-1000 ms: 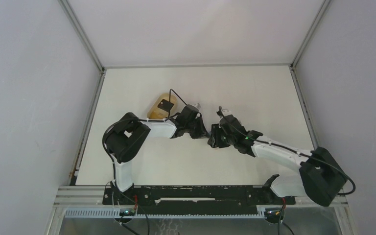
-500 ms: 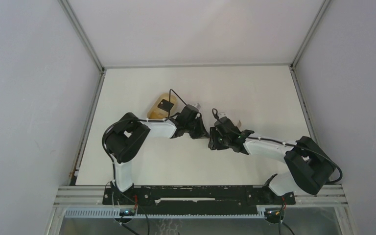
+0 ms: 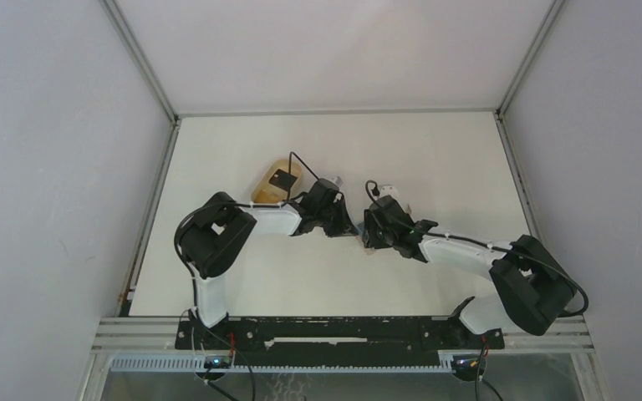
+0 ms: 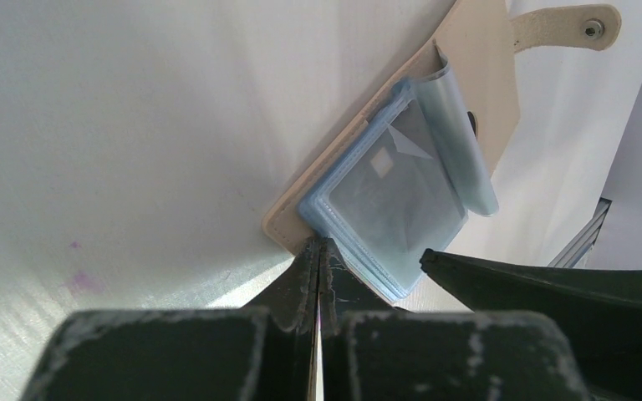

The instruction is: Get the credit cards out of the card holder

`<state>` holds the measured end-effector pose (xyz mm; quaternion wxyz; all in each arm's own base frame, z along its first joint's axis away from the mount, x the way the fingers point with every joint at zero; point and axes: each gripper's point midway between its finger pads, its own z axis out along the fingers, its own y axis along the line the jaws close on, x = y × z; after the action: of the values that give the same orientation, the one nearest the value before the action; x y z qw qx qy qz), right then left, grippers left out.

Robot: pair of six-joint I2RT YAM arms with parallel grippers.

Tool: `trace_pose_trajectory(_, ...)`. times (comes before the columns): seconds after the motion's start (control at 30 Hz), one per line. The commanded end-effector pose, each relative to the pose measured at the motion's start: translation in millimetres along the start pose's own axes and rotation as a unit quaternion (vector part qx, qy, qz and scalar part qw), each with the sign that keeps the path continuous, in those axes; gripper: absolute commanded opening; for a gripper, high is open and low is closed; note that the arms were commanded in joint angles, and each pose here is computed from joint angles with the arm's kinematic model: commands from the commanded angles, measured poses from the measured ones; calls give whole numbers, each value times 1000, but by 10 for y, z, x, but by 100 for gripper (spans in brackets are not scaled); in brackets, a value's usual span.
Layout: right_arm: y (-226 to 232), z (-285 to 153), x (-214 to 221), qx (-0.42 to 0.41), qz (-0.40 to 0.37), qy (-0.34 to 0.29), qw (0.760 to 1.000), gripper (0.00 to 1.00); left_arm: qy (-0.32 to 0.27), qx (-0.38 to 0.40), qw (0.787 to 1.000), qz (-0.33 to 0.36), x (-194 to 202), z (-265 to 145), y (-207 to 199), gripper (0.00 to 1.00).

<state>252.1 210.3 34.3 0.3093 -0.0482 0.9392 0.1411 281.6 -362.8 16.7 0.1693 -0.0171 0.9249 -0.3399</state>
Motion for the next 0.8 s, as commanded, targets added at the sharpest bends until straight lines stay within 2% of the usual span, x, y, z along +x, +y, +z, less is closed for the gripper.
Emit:
trace_pose_trajectory(0.0, 146, -156, -312, -11, -36, -58, 998, 46, 52, -106, 993, -2, 343, -24, 587, 0)
trace_pose_trajectory(0.33, 126, -124, -204, 65, -144, -64, 985, 46, 54, -106, 993, -1, 367, -23, 606, 0)
trace_pose_trajectory(0.77, 142, 56, -202, 107, -190, -55, 974, 46, 55, -106, 993, -3, 391, -20, 633, 0)
